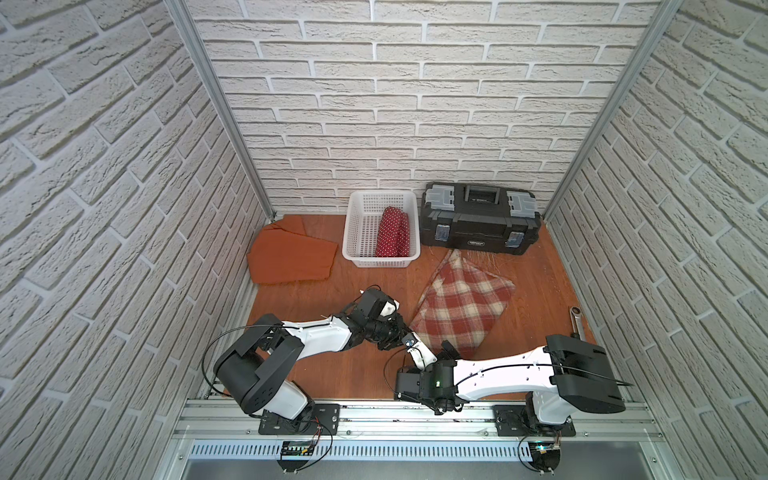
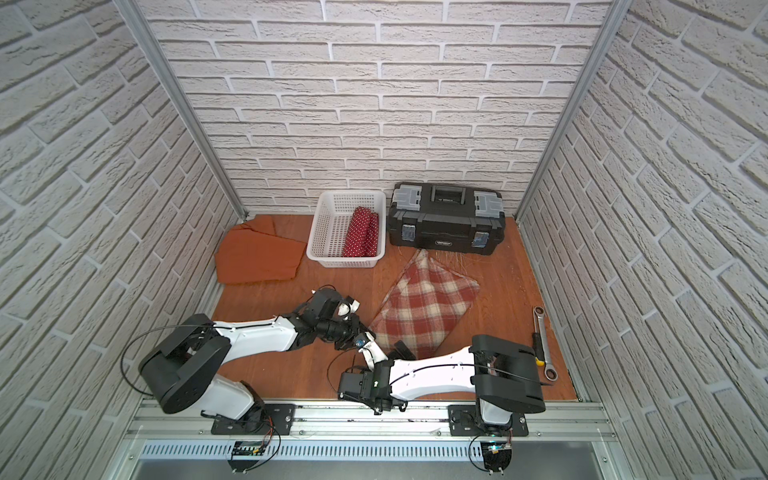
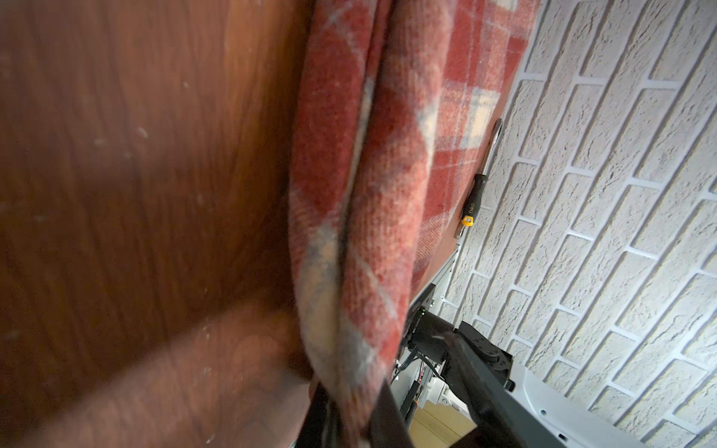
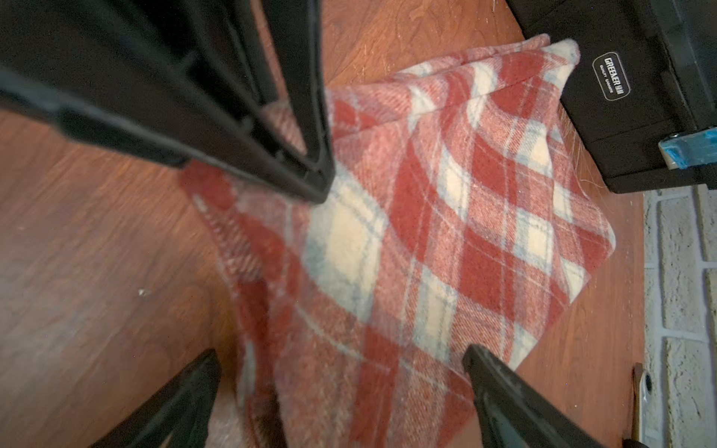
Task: Roll up the skirts
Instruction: Roll the skirt at the center of the board.
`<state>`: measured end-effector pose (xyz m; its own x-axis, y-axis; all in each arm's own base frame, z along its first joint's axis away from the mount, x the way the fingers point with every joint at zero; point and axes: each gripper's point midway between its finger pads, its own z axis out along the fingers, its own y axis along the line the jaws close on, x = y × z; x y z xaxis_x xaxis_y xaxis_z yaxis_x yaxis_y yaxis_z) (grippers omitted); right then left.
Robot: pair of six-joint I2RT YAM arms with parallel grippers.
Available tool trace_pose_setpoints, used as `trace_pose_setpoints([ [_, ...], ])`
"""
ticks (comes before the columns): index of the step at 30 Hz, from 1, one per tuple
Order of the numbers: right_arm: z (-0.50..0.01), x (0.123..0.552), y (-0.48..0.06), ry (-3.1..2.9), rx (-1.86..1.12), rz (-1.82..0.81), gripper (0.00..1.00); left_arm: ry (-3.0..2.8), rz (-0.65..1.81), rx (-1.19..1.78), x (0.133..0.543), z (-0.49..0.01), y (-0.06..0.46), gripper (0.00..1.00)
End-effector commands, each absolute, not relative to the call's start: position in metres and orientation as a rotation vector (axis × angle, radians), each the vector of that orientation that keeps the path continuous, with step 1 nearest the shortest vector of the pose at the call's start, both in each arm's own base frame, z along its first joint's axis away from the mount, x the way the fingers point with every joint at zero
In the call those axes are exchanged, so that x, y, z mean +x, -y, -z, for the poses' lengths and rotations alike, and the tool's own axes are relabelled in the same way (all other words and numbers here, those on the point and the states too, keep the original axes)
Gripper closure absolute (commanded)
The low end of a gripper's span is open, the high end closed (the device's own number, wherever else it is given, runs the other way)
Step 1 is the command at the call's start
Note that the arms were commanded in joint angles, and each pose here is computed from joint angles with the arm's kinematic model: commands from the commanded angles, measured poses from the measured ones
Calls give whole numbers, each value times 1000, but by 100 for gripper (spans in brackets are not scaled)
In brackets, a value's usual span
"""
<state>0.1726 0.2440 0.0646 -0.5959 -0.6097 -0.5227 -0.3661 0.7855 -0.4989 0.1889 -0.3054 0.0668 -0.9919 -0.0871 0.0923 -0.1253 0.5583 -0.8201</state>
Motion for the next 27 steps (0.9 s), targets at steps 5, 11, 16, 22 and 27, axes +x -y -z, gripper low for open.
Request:
trace_pose_setpoints([
  [5,-54,183,-229,-2238,-733,588,2,2746,-1515,214,194,-76,302,100],
  [11,-51,183,-216,-2218,-740,673,9,2758,-1497,234,197,-74,298,100],
  [16,-63,185,-219,-2172,-748,691,13,2768,-1471,239,196,-70,295,100],
  [22,-64,182,-226,-2122,-816,772,16,2771,-1448,238,194,-66,291,100],
  [27,-60,180,-227,-2113,-841,824,27,2766,-1444,243,194,-64,289,100],
])
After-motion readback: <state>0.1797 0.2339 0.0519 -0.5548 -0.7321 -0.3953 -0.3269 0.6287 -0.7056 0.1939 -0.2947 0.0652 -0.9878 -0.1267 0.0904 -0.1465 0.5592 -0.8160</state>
